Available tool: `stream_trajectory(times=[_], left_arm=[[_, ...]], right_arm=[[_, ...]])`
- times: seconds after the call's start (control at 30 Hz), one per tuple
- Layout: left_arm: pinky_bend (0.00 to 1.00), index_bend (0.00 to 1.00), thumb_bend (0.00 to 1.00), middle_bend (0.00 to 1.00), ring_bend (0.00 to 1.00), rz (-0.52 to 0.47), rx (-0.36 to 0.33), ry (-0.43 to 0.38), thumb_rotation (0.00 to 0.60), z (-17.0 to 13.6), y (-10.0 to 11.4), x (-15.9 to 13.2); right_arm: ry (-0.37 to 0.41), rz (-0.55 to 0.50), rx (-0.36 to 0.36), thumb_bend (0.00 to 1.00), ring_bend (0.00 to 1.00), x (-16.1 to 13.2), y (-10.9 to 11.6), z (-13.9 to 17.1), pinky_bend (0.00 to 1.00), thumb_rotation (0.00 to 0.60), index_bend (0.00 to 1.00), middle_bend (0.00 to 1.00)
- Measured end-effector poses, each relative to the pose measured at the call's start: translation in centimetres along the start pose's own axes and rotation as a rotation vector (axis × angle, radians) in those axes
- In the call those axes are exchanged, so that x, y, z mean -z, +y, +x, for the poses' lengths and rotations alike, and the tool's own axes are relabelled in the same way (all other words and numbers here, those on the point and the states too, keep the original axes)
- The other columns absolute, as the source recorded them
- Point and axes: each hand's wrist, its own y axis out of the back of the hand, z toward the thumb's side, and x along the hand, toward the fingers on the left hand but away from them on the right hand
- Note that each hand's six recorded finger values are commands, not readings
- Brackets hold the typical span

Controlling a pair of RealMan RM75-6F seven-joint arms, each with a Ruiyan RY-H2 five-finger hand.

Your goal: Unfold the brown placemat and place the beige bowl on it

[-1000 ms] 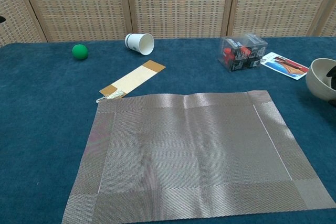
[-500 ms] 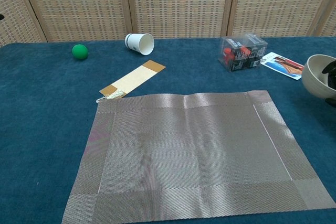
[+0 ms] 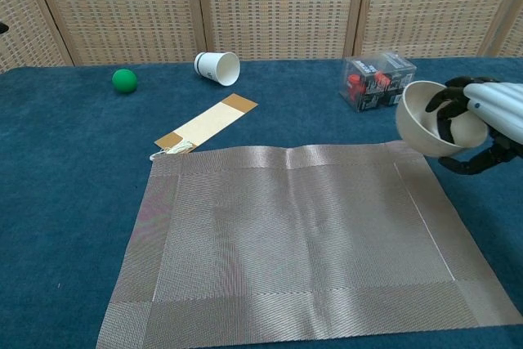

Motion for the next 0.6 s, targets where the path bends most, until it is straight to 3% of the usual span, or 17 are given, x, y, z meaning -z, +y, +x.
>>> stream_trajectory(times=[0.4,0.6], left_arm=[[0.00,0.00,0.27,0.00,0.00,-0.013,0.014,0.026,0.600,0.1,-0.1,1.1],[0.00,0.00,0.26,0.00,0.00,0.003,0.017,0.037,0.600,0.1,0.4,1.8]], right_arm=[[0.168,-0.063,-0.038,0.50,0.10,-10.1,-0.4,-0.1,0.05,0.600,0.70,0.29],[0.208,-0.095,-0.057,0.50,0.10,-11.5,-1.4,1.0,0.05,0.600,0.70,0.29]])
